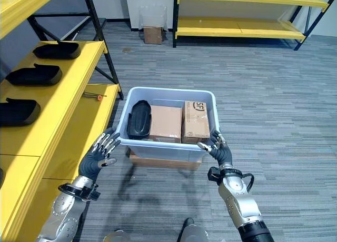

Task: Move parts from the plastic box to the shelf.

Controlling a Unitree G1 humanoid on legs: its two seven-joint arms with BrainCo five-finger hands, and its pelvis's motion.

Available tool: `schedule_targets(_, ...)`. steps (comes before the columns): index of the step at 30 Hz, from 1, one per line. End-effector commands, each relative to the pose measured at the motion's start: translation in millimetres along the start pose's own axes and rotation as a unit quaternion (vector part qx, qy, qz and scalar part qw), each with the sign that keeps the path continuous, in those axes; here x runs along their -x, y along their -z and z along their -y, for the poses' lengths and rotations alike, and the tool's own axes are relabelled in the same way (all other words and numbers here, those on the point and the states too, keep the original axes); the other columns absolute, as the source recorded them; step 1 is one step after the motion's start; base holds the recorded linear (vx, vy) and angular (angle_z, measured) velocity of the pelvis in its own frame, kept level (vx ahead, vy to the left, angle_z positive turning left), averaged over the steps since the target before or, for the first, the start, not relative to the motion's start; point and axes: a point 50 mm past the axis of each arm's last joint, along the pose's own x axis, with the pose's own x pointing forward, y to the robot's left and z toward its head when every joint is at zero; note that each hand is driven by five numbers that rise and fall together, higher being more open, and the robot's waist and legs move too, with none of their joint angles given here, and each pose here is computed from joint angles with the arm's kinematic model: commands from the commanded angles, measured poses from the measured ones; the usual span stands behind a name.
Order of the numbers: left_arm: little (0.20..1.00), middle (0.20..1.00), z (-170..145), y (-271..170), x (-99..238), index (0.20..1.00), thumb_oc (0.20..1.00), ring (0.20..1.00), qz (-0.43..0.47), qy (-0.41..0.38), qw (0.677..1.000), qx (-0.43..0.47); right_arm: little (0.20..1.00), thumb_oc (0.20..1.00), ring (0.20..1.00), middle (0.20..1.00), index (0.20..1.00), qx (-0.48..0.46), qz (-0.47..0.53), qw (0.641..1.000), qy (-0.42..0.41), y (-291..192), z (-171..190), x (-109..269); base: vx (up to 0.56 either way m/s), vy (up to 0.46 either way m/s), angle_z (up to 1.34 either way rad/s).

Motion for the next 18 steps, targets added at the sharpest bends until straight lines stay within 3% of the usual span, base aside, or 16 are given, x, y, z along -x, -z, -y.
schedule_targets(1, 1.000, 1.000, 1.3, -23.0, -8.8, 1.000, 1.000, 1.000, 0.067, 0.023, 0.997, -0.018, 1.000, 1.000, 1.000, 1.000, 1.000, -0.003, 0.079, 0.997, -0.006, -27.4, 2.1, -1.2, 0.13, -0.163, 0.04)
schedule_targets(9, 1.000, 1.000, 0.3, -22.2, -17.8, 1.000, 1.000, 1.000, 0.067, 0.004, 0.997, -0.037, 1.000, 1.000, 1.000, 1.000, 1.000, 0.000, 0.062, 0.997, -0.049, -15.9, -2.6, 4.5, 0.11, -0.097, 0.06)
schedule_targets(18, 1.000, 1.000, -8.9, -20.1, 4.2, 1.000, 1.000, 1.000, 0.054, 0.001, 0.998, -0.027, 1.000, 1.000, 1.000, 1.000, 1.000, 0.000, 0.024, 0.996, -0.085, 7.5, -11.5, 19.8, 0.12, 0.356, -0.32)
